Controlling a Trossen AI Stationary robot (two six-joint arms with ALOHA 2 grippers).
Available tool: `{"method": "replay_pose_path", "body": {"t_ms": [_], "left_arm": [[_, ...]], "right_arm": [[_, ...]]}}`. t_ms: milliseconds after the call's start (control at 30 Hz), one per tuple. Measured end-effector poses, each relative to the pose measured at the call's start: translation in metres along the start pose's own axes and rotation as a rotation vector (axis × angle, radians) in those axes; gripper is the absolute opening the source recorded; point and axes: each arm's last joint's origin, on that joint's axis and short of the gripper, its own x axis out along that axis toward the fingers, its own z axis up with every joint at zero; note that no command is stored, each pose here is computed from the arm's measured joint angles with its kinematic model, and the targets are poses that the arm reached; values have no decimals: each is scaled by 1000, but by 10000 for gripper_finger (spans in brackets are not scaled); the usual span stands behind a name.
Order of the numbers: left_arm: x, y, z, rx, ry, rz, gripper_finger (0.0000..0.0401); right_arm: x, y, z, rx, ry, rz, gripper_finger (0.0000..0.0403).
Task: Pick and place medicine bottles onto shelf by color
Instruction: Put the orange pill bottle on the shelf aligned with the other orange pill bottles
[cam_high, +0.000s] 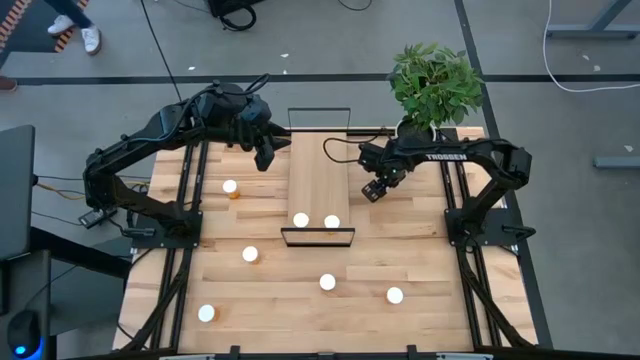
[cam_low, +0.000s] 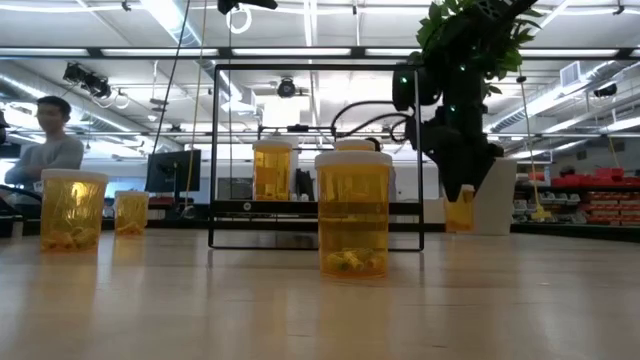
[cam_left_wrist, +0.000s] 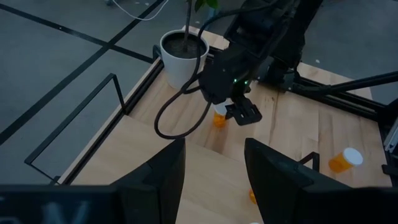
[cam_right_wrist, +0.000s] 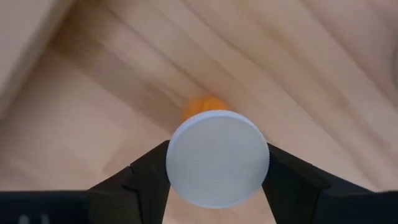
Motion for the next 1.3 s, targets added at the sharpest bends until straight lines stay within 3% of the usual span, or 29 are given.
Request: {"method": "replay_pose_path", "body": {"t_ms": [300, 500, 800, 1300], "left_arm": [[0, 0, 0, 0, 0, 0, 172], [0, 0, 0, 14, 0, 1, 172], [-5, 13, 2, -6, -16, 49, 172], [-39, 30, 7, -32, -133, 118, 172]], "right_arm": [[-69, 28, 22, -82, -145, 85, 228], [-100, 49, 20, -149, -216, 139, 228], [-91, 73, 18, -144, -170, 194, 228], [-74, 131, 58, -240, -68, 190, 228]]}}
